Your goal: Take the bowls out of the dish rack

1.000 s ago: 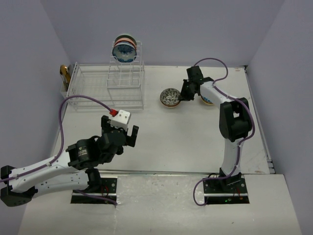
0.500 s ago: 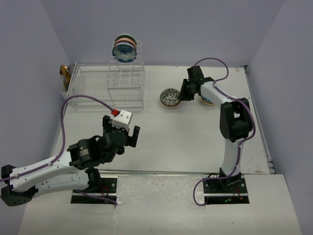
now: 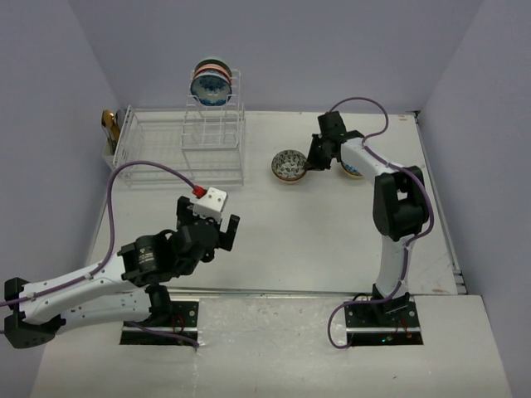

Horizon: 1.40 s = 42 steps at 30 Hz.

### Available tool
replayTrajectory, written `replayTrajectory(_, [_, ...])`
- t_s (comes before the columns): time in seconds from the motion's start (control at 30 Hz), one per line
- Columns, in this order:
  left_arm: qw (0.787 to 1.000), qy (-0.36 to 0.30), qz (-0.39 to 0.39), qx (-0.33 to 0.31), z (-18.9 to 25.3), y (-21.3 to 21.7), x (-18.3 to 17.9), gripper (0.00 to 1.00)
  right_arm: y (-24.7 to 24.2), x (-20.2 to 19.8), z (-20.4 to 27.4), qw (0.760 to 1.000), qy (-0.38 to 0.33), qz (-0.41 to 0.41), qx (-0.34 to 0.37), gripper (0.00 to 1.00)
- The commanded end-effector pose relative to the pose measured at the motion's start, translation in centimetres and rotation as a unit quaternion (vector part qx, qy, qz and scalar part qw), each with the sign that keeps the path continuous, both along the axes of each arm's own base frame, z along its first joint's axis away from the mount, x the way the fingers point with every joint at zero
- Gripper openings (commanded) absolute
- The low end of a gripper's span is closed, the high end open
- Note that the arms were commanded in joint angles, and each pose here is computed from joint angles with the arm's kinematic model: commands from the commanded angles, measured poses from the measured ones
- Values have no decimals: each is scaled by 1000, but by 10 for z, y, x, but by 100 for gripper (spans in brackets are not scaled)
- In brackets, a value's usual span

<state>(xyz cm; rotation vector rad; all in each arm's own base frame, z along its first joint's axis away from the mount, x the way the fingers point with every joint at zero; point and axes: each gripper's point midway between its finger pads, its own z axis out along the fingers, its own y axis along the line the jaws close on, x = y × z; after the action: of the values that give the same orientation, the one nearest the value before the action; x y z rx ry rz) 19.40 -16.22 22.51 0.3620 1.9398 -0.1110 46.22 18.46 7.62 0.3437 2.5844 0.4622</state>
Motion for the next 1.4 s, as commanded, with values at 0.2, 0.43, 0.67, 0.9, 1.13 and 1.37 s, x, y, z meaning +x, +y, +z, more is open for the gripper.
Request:
replayTrajectory(0.2, [1000,-2,2,-20,1,-6,2,100,-10,4,39,999,-41,-7,-7,20])
replayTrajectory(0.43, [1000,0,-1,-16,-1,-8,2,100,-12,6,33,999,-37,-8,-10,11])
replayTrajectory(0.67, [1000,-1,0,-18,0,-7,2,100,-10,3,20,1000,-22,-4,-8,6])
replayTrajectory(0.9, [997,-13,49,-54,12,1,7,100,-9,4,27,1000,-28,-2,-3,4])
replayTrajectory(1.13, [982,-47,91,-158,58,-6,17,100,-2,3,11,1000,-7,11,11,4])
replayTrajectory(1.37, [981,-65,82,-165,84,-24,27,100,-1,3,11,1000,-11,13,14,3])
